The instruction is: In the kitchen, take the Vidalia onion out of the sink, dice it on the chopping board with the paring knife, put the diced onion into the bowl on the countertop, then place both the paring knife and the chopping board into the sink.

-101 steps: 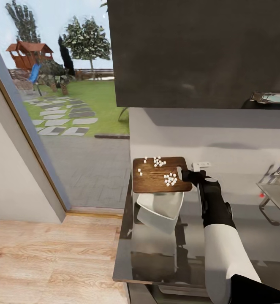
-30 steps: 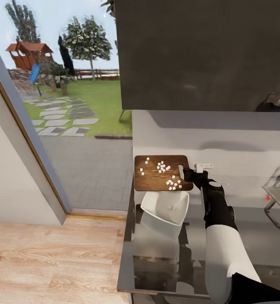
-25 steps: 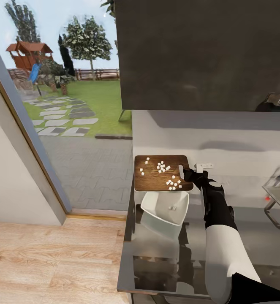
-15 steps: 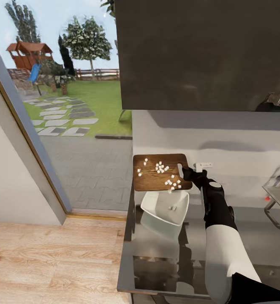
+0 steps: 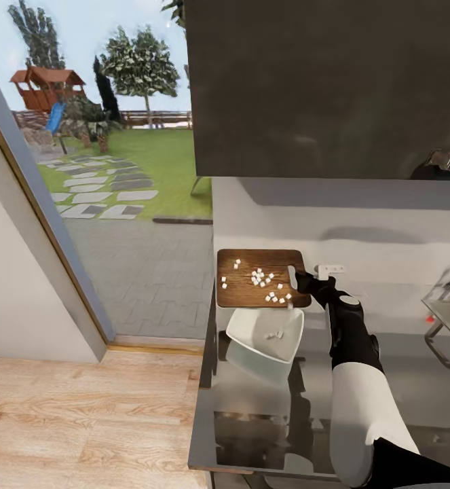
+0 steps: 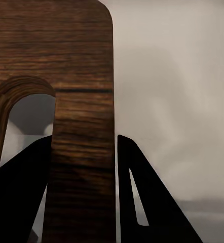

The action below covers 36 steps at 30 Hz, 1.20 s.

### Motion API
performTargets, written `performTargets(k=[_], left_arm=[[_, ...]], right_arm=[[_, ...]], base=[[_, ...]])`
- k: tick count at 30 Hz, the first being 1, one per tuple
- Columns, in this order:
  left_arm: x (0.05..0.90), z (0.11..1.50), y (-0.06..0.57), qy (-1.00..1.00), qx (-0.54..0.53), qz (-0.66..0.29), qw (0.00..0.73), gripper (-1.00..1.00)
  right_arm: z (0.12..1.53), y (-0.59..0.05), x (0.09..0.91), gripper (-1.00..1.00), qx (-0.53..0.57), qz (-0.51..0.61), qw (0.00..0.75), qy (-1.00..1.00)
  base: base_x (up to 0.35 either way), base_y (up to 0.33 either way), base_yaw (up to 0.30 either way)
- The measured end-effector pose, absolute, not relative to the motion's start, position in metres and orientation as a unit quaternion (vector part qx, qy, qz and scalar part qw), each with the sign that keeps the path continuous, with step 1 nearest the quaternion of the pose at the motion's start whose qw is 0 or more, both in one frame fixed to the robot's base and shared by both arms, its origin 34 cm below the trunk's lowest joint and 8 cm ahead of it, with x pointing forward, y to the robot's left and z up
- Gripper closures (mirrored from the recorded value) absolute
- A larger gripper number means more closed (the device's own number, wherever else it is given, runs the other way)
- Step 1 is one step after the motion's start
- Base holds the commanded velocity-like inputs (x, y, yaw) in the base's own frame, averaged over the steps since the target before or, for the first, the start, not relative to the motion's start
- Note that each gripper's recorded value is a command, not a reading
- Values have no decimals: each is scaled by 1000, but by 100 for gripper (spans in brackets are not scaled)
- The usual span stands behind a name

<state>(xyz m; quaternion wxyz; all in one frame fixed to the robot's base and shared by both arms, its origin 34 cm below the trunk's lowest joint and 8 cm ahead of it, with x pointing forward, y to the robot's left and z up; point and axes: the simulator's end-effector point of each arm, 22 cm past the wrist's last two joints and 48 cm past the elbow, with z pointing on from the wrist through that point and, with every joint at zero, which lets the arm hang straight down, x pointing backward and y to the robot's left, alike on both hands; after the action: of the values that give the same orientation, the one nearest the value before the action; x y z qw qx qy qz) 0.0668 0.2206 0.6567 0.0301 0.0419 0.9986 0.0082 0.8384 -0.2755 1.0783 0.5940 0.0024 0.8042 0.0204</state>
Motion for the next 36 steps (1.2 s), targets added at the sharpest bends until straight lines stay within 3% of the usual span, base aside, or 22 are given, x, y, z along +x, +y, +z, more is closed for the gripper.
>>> performTargets(k=[36], left_arm=[[63, 656, 222, 999, 43, 9, 26, -100]], right_arm=[[1067, -268, 839, 100, -3, 28, 592, 805]], base=[[0, -21, 0]])
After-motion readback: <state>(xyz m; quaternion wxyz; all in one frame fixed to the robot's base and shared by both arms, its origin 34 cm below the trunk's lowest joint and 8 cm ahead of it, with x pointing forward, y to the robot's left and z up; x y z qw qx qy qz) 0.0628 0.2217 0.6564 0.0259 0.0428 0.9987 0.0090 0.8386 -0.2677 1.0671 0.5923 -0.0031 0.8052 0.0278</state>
